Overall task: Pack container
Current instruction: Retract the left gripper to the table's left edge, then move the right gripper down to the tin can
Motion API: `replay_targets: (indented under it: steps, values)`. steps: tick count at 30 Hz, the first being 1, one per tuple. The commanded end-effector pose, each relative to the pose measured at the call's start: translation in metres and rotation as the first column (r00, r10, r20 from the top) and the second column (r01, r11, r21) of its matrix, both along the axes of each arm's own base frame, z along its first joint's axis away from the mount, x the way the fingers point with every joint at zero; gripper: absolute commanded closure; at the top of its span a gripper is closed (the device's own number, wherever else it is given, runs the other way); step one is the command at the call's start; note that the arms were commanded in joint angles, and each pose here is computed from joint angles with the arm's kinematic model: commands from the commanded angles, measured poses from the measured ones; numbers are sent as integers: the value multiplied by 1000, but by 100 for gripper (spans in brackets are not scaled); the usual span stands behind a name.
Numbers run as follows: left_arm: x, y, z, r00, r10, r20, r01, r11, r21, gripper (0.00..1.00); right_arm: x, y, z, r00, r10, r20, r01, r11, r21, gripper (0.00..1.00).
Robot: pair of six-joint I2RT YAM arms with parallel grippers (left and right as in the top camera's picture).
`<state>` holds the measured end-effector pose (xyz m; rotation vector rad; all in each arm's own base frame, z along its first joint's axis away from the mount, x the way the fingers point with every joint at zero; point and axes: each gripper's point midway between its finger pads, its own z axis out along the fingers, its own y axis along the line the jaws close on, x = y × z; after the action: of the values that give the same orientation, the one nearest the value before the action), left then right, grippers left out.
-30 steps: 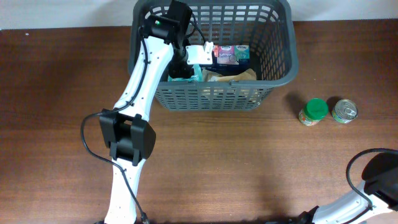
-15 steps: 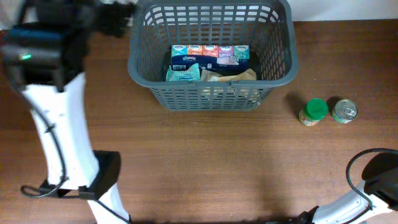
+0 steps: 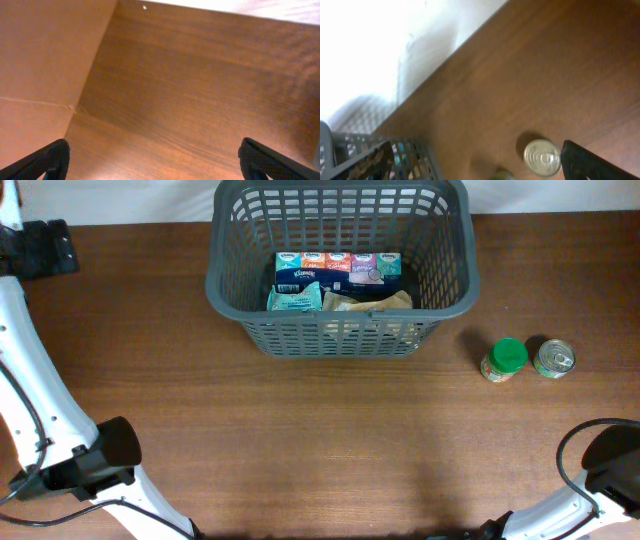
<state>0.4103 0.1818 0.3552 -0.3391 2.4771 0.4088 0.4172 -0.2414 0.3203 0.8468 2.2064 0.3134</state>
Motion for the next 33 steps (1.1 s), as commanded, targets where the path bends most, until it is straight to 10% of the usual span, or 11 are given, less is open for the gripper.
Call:
replay_targets:
  steps: [1, 13, 33]
  values:
    - [-1, 0, -15, 999, 19, -34, -20, 999, -35, 1, 0, 0, 6, 1000, -1, 12, 1, 1000, -10, 1]
    - [-1, 0, -16, 999, 19, -38, -20, 999, -37, 1, -23, 8, -138, 858, -43, -511, 0, 996, -85, 1]
    - [-1, 0, -16, 999, 19, -38, -20, 999, -36, 1, -22, 17, -237, 821, -111, -561, 107, 993, -40, 1]
